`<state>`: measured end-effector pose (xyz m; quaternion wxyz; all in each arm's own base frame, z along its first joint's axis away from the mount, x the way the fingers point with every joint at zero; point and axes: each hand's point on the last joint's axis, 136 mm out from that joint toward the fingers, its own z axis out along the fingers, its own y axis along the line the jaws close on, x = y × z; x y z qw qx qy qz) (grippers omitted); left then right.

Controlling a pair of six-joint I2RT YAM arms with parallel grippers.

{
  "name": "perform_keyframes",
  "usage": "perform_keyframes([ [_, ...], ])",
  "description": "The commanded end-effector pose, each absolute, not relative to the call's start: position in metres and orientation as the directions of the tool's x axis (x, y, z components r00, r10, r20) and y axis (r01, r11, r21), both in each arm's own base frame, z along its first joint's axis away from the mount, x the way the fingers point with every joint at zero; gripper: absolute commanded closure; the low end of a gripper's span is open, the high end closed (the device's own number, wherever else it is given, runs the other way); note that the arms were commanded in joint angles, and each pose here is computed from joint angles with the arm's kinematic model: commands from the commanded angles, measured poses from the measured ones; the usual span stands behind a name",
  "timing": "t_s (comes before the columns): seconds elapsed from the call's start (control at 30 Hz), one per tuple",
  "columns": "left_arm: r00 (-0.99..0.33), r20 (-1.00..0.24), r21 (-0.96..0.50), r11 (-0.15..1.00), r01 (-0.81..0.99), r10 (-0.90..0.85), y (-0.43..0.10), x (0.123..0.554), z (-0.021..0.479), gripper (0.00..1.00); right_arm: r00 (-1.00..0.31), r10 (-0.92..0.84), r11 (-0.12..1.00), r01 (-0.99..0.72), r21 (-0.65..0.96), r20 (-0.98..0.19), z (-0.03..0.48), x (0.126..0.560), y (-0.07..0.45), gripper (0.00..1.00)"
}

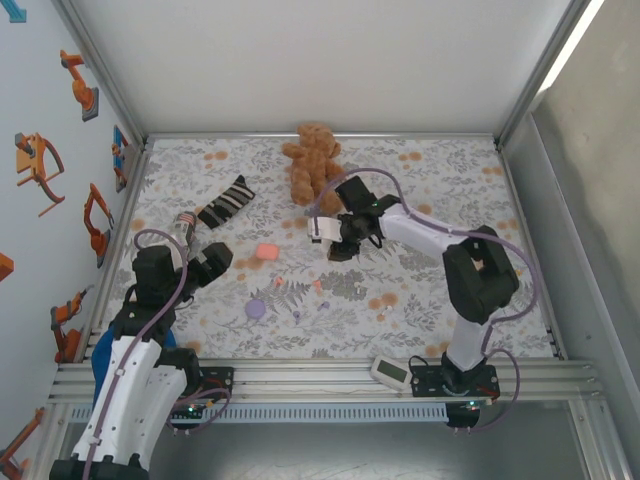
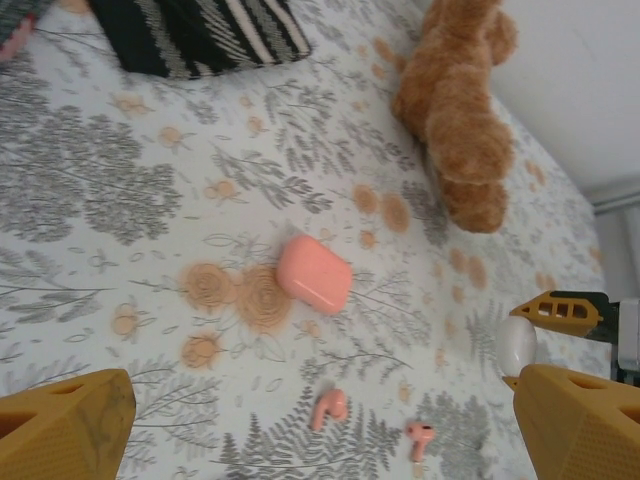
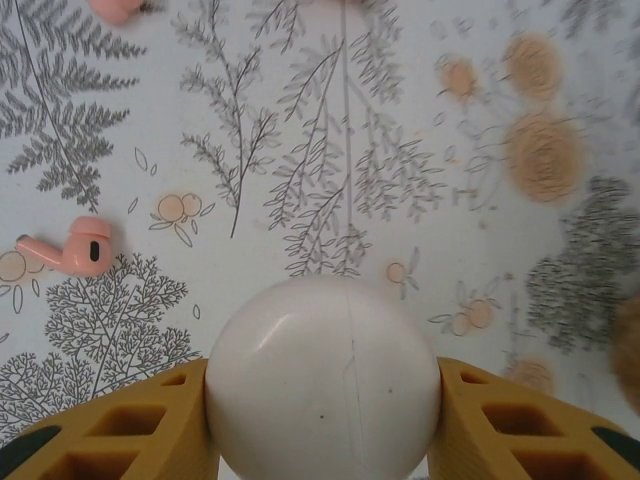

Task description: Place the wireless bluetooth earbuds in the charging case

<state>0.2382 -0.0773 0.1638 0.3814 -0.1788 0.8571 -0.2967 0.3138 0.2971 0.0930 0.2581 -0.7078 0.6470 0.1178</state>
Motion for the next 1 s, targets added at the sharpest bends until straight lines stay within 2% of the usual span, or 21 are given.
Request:
perform_keyframes([
  [0.0,-0.679,-0.514,-0.741,0.670,0.044,-0.525,-0.106,0.238,0.182,0.03,0.147,-0.791,0.049,-0.952,-0.301,-0.594,0.130,0.314,0.303,0.54],
  [0.1,-0.698,-0.510,-0.782,0.609,0.133,-0.503,-0.125,0.237,0.200,0.00,0.165,-0.749,0.106,-0.926,-0.362,-0.642,0.154,0.307,0.298,0.54],
  [0.27,-0.723,-0.529,-0.808,0.523,0.269,-0.445,-0.156,0.231,0.230,0.12,0.203,-0.714,0.174,-0.876,-0.449,-0.671,0.186,0.287,0.285,0.54],
  [0.43,-0.736,-0.586,-0.778,0.490,0.394,-0.338,-0.194,0.220,0.251,0.17,0.210,-0.693,0.230,-0.842,-0.488,-0.690,0.204,0.265,0.270,0.54],
  [0.67,-0.764,-0.625,-0.738,0.436,0.515,-0.157,-0.258,0.206,0.255,0.24,0.207,-0.646,0.309,-0.810,-0.499,-0.735,0.221,0.233,0.250,0.54],
  [0.97,-0.762,-0.644,-0.678,0.415,0.607,0.063,-0.311,0.189,0.253,0.24,0.181,-0.649,0.360,-0.782,-0.508,-0.739,0.219,0.212,0.229,0.54],
])
